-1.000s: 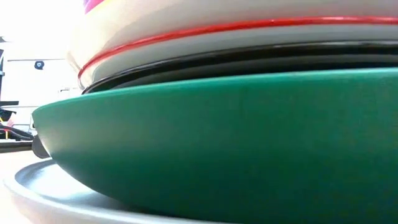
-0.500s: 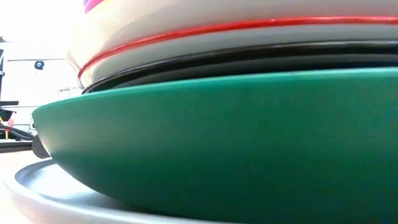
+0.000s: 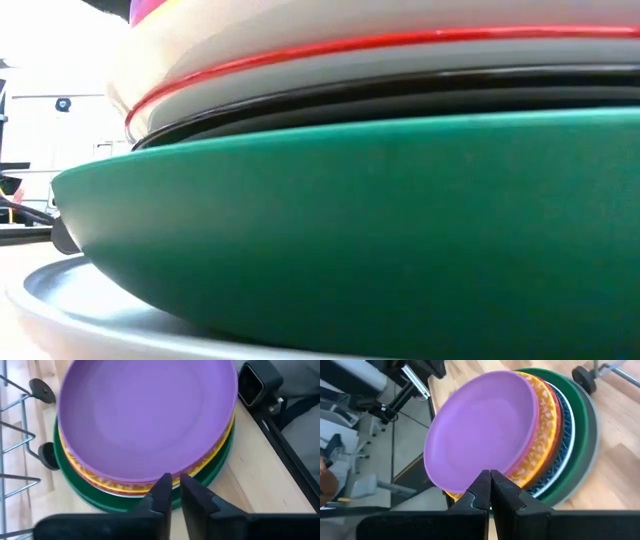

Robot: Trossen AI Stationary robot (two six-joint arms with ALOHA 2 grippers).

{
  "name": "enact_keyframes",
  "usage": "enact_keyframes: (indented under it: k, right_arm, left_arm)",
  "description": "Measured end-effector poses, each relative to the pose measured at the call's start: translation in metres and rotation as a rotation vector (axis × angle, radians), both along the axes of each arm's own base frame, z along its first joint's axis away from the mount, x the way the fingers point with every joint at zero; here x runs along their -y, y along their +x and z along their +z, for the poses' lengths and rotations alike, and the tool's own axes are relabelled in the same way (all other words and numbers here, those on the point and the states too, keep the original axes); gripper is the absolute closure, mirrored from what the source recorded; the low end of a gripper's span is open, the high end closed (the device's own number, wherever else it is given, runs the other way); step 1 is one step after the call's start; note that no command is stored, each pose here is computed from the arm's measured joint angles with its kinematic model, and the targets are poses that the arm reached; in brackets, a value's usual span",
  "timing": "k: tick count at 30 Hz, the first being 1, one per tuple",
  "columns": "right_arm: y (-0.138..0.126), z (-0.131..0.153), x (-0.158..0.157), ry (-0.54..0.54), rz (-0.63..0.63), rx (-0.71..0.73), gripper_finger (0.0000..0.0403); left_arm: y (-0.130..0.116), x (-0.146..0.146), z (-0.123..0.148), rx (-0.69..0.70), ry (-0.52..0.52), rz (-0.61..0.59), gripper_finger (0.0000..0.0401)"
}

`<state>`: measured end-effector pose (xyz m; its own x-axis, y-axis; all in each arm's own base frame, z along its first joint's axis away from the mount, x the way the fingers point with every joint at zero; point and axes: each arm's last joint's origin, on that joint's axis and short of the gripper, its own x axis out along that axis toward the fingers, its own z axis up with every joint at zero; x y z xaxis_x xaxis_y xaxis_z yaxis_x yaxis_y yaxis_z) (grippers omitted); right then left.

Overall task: Sort dishes
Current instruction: Put the purple plate into the dishwasher rack

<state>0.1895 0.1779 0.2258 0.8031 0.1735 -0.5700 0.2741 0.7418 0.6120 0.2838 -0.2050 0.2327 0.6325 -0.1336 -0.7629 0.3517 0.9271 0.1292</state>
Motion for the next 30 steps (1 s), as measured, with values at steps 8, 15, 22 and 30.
enact_keyframes:
  k: [8,15,22,30]
  right_arm:
    - [0.013,0.006,-0.013,-0.088,-0.054,-0.112,0.0403]
    - [0.023,0.005,-0.017,-0.077,-0.089,-0.148,0.0403]
    - [0.035,-0.020,-0.024,-0.072,-0.114,-0.245,0.0398]
    - [0.043,-0.022,-0.030,-0.082,-0.157,-0.230,0.0333]
  left_arm:
    - [-0.001,-0.001,-0.012,0.028,-0.009,0.005,0.0400]
    - [0.001,0.001,-0.017,0.104,-0.042,-0.001,0.0401]
    - [0.000,-0.001,-0.027,0.102,-0.048,0.012,0.0401]
    - [0.007,0.005,-0.050,0.066,-0.015,0.013,0.0401]
